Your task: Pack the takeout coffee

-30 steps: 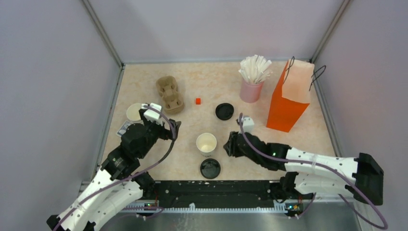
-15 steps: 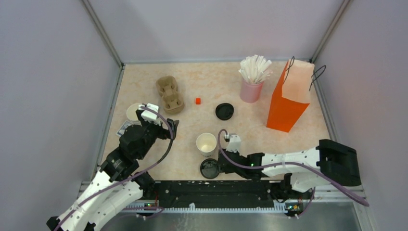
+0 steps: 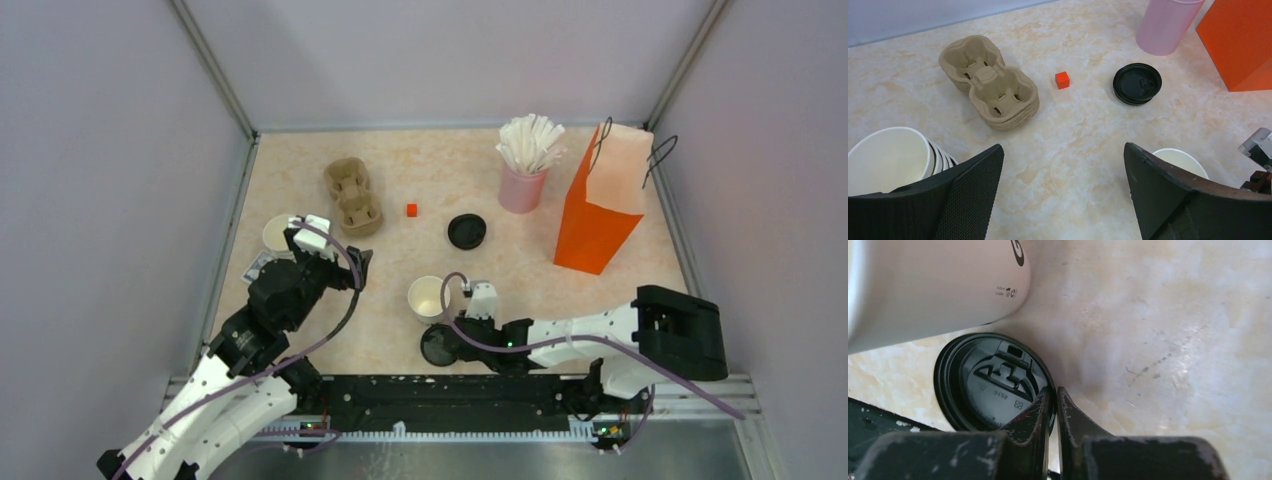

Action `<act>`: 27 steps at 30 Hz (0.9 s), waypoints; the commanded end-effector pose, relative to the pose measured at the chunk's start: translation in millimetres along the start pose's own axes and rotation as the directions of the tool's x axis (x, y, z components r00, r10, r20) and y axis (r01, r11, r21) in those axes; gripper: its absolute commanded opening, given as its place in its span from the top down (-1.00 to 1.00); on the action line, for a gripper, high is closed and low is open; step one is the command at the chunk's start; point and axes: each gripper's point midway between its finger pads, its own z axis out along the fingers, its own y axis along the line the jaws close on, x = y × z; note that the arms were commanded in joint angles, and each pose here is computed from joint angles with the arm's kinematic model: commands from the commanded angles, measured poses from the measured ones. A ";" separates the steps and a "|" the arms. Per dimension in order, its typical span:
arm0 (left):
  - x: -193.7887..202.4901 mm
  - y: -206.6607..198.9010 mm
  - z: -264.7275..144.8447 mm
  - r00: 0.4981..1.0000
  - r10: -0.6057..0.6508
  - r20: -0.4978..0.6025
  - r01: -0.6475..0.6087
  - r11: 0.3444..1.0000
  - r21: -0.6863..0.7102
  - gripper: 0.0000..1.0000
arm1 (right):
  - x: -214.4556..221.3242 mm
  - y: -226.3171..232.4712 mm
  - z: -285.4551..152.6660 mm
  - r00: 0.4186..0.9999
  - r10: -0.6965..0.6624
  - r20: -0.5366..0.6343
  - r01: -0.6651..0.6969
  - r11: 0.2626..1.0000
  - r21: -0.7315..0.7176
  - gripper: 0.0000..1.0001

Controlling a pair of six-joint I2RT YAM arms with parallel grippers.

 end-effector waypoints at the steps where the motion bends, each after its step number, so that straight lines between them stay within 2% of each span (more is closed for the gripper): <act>1: -15.3 -11.8 -4.8 0.998 -0.058 0.031 0.056 0.997 0.061 -0.87 | -22.1 -0.6 -26.0 0.998 0.012 0.056 -0.011 1.000 -0.017 0.93; 6: -46.2 -45.9 -24.7 0.995 -0.102 0.015 0.095 0.963 0.254 -0.85 | -43.8 -2.4 -66.2 0.994 0.069 0.082 -0.057 0.989 -0.136 0.96; 10: -58.5 -86.1 -39.3 0.997 -0.075 -0.034 0.083 0.877 0.473 -0.86 | -88.5 1.0 -107.4 0.967 0.158 0.199 -0.104 0.960 -0.259 0.95; 12: -59.9 -98.2 -39.2 0.996 -0.068 -0.065 0.092 0.845 0.526 -0.85 | -113.1 4.2 -124.3 0.945 0.183 0.271 -0.101 0.951 -0.292 0.95; 19: -53.2 -128.8 -24.7 0.986 -0.022 -0.164 0.123 0.758 0.641 -0.84 | -174.5 18.2 -158.2 0.882 0.181 0.435 -0.068 0.963 -0.263 0.94; 24: -42.7 -128.4 -0.4 0.984 0.007 -0.178 0.106 0.781 0.615 -0.71 | -205.3 34.9 -164.1 0.829 0.153 0.537 -0.036 0.974 -0.223 0.93; 27: -36.4 -129.1 11.5 0.981 0.027 -0.195 0.099 0.789 0.607 -0.65 | -212.7 45.1 -160.0 0.823 0.105 0.558 -0.006 0.984 -0.177 0.92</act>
